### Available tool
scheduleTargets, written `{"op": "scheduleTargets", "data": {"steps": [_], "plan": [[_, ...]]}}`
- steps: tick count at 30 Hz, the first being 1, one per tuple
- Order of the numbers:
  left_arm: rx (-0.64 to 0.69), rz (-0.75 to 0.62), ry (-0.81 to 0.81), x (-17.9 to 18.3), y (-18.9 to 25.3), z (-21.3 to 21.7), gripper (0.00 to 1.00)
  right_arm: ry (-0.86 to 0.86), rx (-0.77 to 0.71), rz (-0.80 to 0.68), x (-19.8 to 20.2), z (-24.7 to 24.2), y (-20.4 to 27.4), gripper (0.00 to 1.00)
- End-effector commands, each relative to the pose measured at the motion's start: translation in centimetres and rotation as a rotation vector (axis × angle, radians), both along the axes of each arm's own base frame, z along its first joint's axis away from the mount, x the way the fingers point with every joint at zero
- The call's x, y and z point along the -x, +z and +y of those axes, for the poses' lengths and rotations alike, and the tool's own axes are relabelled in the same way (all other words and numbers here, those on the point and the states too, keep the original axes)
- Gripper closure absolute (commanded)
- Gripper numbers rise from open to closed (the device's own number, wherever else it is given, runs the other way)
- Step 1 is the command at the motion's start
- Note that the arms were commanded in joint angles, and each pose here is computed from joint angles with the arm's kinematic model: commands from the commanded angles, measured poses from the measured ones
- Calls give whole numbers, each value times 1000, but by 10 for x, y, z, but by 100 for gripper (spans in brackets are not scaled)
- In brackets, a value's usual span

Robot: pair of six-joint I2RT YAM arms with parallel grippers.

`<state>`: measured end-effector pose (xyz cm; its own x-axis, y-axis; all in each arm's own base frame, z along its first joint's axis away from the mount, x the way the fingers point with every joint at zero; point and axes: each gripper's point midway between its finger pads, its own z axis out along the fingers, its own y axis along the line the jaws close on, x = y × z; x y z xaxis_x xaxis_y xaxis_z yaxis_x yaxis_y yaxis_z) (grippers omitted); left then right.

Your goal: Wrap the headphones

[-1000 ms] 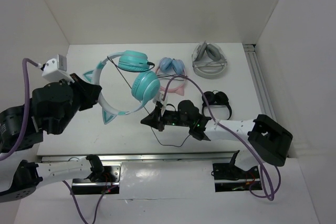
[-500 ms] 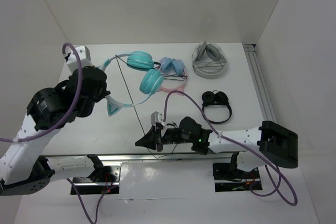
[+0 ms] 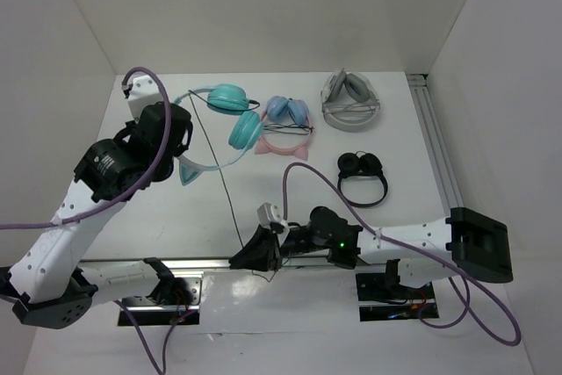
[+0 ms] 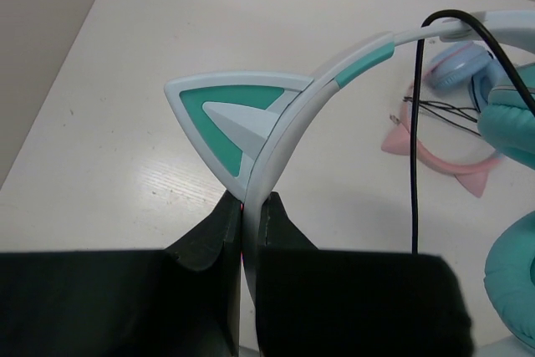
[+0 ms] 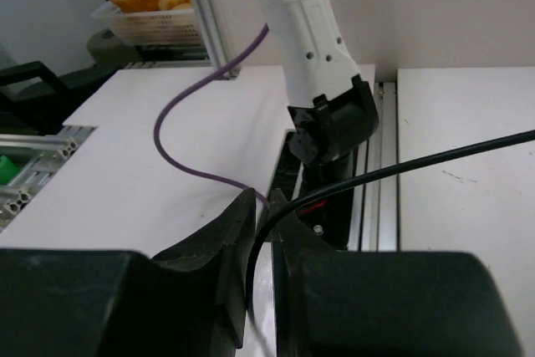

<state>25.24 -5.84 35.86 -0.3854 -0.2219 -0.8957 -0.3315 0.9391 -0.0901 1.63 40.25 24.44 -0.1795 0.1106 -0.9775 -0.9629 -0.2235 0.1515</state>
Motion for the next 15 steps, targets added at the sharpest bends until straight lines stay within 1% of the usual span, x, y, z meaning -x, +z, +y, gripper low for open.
{"op": "scheduleTargets", "data": {"steps": [1,2,3,5,6,8,9,12,13,14,15], "plan": [[89,-184,105,-23,35,13,100,93,-83,-24,29,-13,24,80],[85,-172,113,-26,28,15,100,93,-101,-29,29,-16,30,78],[74,-155,101,-29,23,16,100,108,-101,-28,35,-16,30,78],[79,-154,129,-38,18,26,100,124,-122,-32,42,-22,37,78],[78,-120,100,-42,6,23,100,137,-122,-32,47,-22,37,77],[96,-112,123,-49,-1,34,100,148,-158,-39,52,-27,48,77],[99,-88,102,-52,-11,32,100,157,-159,-38,56,-28,48,77],[109,-82,104,-53,-19,35,100,157,-176,-38,59,-30,51,78],[105,-74,105,-53,-22,35,100,153,-180,-34,60,-31,50,85],[114,-79,95,-52,-20,33,100,152,-208,-36,62,-32,57,96],[113,-77,95,-53,-23,33,100,136,-210,-32,59,-32,55,100]]}}
